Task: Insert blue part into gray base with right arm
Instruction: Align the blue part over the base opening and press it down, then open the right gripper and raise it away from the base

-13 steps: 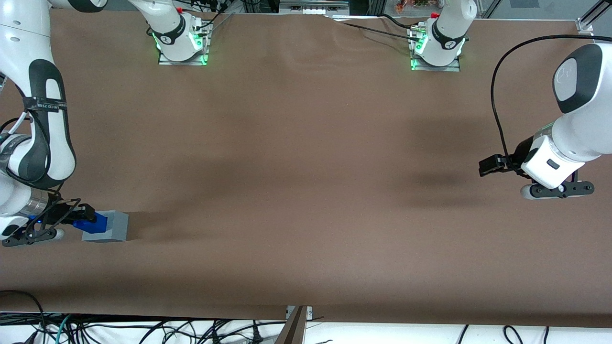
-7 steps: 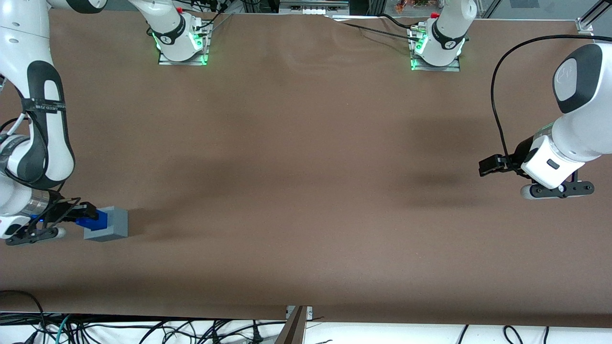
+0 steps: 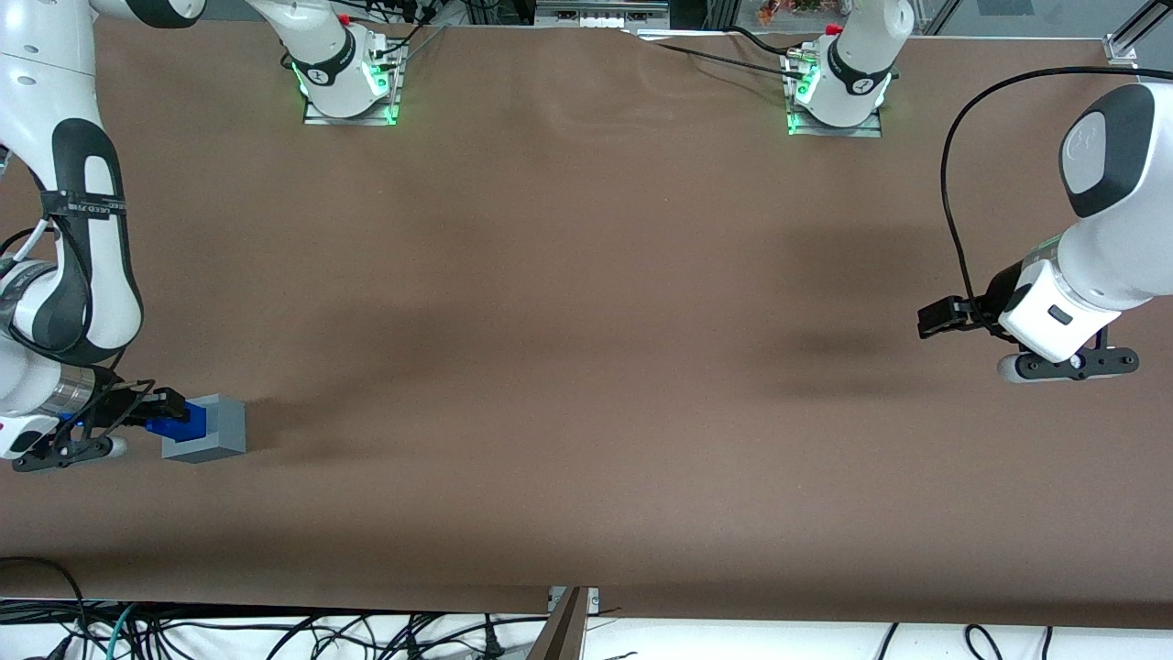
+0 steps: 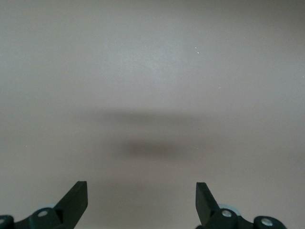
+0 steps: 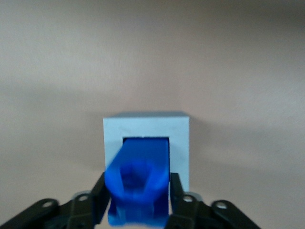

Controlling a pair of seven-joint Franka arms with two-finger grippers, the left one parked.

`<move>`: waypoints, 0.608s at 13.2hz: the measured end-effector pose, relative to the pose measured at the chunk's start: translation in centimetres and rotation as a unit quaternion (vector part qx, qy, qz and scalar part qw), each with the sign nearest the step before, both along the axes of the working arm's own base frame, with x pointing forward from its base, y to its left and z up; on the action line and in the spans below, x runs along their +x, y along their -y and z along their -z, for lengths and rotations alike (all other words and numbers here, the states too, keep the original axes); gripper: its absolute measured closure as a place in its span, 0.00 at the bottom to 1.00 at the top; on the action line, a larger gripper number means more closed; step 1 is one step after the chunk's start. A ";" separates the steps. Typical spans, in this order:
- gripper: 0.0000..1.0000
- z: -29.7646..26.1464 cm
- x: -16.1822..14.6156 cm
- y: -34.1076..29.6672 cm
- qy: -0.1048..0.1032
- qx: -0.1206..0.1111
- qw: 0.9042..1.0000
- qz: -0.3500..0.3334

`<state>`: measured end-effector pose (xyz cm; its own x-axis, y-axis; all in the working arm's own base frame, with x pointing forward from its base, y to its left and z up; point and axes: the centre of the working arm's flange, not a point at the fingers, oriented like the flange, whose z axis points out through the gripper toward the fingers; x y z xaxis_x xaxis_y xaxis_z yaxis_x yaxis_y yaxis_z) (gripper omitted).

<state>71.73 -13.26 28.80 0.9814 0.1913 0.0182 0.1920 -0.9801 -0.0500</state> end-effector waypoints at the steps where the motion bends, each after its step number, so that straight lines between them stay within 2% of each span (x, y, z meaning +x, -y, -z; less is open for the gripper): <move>1: 0.27 1.1 -0.1 0.1 -0.007 0.000 1.000 -0.001; 3: 0.04 0.9 0.5 -0.3 0.000 0.000 1.000 -0.006; 4: 0.00 -0.7 1.2 -0.9 0.009 0.002 1.000 -0.012; 6: 0.00 -4.6 2.5 -2.3 0.021 0.009 0.999 -0.025; 8: 0.00 -8.3 2.8 -3.1 0.019 0.014 0.999 -0.027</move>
